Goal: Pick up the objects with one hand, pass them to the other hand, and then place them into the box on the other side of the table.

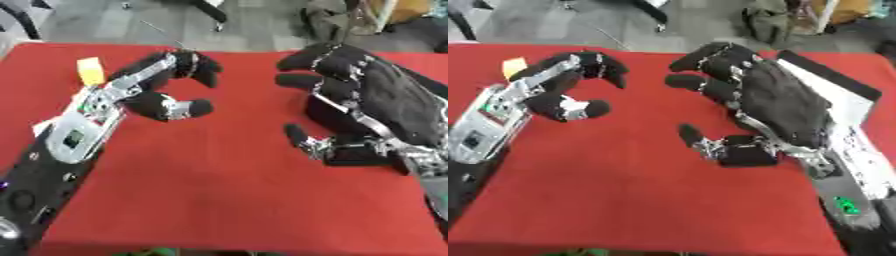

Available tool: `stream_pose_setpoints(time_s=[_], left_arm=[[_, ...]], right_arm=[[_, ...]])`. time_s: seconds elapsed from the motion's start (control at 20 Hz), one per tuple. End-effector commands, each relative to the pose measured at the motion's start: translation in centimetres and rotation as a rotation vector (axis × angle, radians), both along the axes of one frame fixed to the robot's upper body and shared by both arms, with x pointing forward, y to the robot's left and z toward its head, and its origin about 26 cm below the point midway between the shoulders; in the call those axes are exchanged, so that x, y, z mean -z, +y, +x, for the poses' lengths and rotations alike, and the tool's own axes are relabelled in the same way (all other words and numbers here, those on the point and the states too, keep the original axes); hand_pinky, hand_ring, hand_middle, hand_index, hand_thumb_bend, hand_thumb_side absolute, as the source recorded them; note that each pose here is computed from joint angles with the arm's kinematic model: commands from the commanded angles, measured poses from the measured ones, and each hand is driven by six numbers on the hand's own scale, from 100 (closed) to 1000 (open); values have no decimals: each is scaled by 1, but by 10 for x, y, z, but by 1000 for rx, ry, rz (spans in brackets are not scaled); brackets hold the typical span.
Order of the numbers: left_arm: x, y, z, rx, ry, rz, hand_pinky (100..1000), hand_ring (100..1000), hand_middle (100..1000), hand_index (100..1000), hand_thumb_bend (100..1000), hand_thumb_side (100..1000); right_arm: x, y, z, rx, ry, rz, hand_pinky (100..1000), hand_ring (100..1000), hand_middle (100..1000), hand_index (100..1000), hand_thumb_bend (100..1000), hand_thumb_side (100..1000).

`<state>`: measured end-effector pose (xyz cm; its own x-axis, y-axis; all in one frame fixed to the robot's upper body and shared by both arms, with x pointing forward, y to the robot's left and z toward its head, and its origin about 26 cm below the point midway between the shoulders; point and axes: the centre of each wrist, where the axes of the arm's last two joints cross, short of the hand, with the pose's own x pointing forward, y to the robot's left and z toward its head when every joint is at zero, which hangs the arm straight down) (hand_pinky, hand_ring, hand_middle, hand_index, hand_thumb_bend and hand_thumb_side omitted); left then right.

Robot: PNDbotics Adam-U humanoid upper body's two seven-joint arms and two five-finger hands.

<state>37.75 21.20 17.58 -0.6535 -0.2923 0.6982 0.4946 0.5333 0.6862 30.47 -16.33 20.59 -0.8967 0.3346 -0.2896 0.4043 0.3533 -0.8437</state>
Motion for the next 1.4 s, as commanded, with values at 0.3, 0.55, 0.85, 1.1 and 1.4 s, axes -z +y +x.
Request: stream_pose_setpoints(time_s=[0.3,0.55,0.85,1.1,1.4], left_arm=[[-12,5,1,-21,-38,3,781,672,615,797,551,586],[-12,16,2,-85,-44,-17,775,659,611,798,557,583],[-27,74,5,-350,-121,174,769,675,649,829,653,583],[-37,156,-3,-632,-107,542,765,708,683,844,734,570],[-30,216,-21,-822,11,858,766,740,731,859,822,554]], right_arm=[[-9,-4,-1,-1,-27,-9,832,811,814,880,157,386],[-10,-2,0,-20,-9,-30,846,835,845,920,224,526],[-8,-3,4,-23,40,-76,866,862,876,971,261,595],[-6,-7,6,-6,76,-93,868,861,877,975,258,593],[-4,-10,7,7,94,-95,868,860,876,975,251,594]])
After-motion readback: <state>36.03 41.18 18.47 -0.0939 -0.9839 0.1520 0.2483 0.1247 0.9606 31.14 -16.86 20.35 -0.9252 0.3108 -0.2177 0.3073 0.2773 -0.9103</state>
